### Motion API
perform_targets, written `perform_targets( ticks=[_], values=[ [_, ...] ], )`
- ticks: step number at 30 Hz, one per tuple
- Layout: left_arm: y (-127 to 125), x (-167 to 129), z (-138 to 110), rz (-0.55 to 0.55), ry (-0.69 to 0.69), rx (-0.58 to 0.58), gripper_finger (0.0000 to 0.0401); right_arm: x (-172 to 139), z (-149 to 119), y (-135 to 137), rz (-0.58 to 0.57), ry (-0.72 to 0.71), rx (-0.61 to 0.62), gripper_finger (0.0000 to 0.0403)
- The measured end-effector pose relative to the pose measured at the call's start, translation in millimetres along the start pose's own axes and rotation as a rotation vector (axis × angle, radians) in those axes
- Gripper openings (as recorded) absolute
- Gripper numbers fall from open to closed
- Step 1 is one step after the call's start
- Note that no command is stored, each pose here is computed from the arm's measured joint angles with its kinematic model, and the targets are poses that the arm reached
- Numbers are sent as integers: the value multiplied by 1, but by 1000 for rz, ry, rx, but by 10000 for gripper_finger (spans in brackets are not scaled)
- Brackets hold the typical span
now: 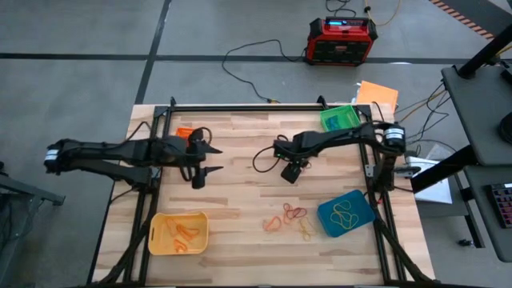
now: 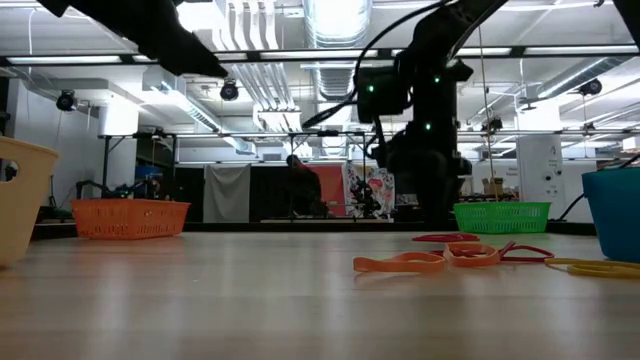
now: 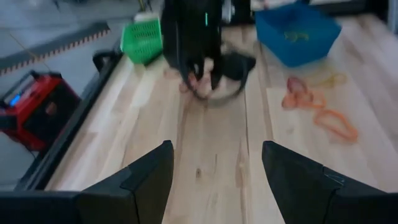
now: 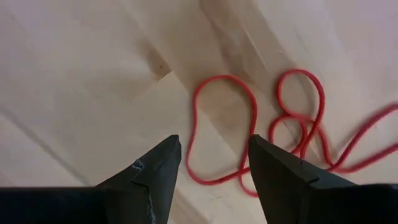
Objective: Sort rubber bands into baskets
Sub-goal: Put the red rubber band into the orange bin
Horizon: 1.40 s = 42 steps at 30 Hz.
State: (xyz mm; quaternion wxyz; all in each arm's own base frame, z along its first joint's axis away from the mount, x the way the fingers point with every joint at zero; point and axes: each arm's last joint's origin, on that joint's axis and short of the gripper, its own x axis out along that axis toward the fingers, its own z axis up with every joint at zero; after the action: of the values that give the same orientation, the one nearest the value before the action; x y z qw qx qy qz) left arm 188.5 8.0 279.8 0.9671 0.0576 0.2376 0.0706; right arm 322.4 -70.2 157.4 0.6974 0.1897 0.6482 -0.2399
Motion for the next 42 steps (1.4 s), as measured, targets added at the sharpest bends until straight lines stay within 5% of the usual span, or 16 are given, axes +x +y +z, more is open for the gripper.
perform_targets(
  ticks=[10, 19, 27, 42],
  values=[
    [4, -30, 13, -18, -208, 20, 228, 24, 5, 5, 17, 38, -59, 153],
    [3, -25, 12, -10, -241, 48, 228, 35, 13, 10, 56, -16, -137, 19],
    [-3, -6, -18, -13, -224, 39, 228, 18, 10, 14, 61, -94, -153, 9],
    [-6, 5, -35, -13, -333, -45, 228, -18, -10, 6, 310, -579, -131, 8]
  ],
)
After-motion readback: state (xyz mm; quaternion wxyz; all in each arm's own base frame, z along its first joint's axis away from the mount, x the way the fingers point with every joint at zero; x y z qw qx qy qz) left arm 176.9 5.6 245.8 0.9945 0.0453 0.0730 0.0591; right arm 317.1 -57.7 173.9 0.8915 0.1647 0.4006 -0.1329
